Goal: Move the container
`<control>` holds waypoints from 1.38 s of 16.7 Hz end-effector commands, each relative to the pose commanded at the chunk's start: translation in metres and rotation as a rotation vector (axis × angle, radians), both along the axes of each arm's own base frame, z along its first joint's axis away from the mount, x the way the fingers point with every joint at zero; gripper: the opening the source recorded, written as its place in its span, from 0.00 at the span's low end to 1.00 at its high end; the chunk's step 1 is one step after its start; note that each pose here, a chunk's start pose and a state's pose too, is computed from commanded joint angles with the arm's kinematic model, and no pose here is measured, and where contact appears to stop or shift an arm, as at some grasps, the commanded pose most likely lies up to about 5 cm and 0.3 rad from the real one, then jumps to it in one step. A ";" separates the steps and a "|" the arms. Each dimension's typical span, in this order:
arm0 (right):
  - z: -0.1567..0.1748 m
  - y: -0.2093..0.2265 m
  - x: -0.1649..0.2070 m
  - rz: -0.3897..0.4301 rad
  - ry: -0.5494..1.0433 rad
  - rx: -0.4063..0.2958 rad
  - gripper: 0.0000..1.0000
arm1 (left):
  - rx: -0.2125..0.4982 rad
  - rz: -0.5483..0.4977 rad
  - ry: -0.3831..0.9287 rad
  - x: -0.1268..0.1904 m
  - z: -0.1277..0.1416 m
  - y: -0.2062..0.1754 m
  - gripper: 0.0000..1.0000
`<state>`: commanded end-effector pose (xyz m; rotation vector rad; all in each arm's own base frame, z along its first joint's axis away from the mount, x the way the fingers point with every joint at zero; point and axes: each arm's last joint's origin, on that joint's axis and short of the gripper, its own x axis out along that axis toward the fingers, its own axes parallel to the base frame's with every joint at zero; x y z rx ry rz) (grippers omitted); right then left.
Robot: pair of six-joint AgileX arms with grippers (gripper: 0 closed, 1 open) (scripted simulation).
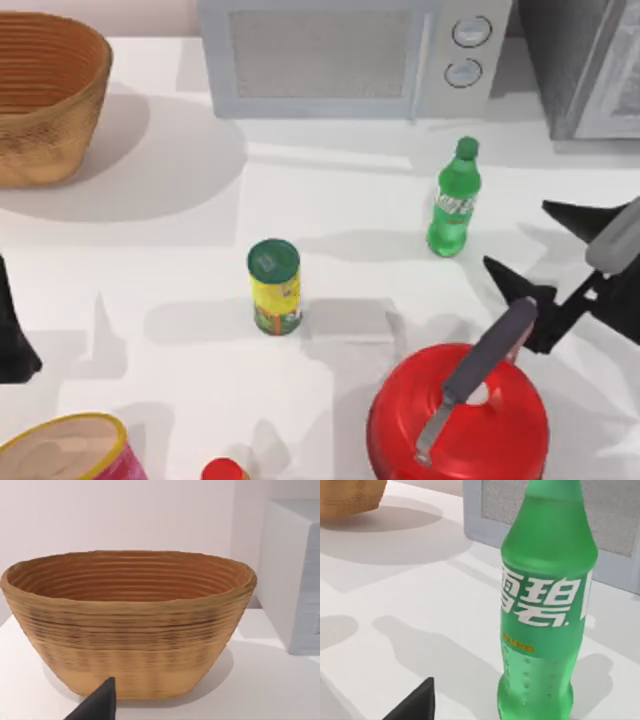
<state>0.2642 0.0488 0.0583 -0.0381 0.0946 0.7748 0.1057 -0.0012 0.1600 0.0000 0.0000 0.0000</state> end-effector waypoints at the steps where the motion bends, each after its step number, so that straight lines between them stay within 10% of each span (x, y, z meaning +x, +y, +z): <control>1: 0.000 0.000 0.000 0.000 0.000 0.000 1.00 | 0.000 0.000 0.000 0.000 0.000 0.000 1.00; 20: -0.010 0.070 0.071 0.000 0.000 0.000 1.00 | 0.000 0.000 0.000 0.000 0.000 0.000 1.00; 23: -0.010 0.070 0.071 0.000 0.000 0.000 0.77 | 0.000 0.000 0.000 0.000 0.000 0.000 1.00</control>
